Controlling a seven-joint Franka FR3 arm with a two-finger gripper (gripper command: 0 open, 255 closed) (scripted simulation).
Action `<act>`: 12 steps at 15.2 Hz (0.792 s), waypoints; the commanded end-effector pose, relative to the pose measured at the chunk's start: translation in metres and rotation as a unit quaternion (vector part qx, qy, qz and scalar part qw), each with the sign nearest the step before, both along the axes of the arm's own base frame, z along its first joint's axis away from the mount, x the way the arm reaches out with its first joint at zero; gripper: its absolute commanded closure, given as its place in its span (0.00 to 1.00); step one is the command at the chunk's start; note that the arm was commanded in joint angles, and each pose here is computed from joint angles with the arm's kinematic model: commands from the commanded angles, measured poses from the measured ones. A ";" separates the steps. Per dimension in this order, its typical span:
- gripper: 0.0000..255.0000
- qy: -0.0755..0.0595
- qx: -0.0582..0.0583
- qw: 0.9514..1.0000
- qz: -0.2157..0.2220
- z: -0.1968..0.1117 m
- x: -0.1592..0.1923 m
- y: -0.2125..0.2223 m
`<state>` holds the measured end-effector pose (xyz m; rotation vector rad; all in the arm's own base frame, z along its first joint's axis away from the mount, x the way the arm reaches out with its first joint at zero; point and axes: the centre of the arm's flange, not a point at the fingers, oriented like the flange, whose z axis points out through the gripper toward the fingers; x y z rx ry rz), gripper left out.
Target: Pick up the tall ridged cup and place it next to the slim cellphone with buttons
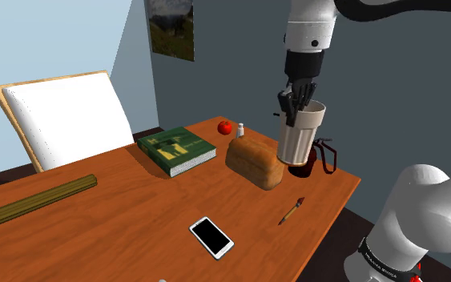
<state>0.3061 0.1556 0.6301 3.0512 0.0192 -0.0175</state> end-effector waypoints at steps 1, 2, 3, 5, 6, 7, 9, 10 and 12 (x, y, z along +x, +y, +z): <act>1.00 0.000 0.000 1.000 -0.001 0.000 -0.023 0.016; 1.00 0.000 0.000 1.000 -0.001 0.000 -0.033 0.024; 1.00 0.000 0.000 1.000 -0.001 0.000 -0.043 0.033; 1.00 0.000 0.000 1.000 -0.001 0.000 -0.062 0.048; 1.00 0.000 0.000 1.000 -0.001 -0.005 -0.062 0.048; 1.00 0.000 0.000 1.000 -0.001 -0.011 -0.062 0.048; 1.00 0.000 0.000 1.000 -0.001 -0.021 -0.062 0.048; 1.00 0.000 0.000 1.000 -0.001 -0.027 -0.062 0.048; 1.00 0.000 0.000 1.000 -0.001 -0.037 -0.062 0.048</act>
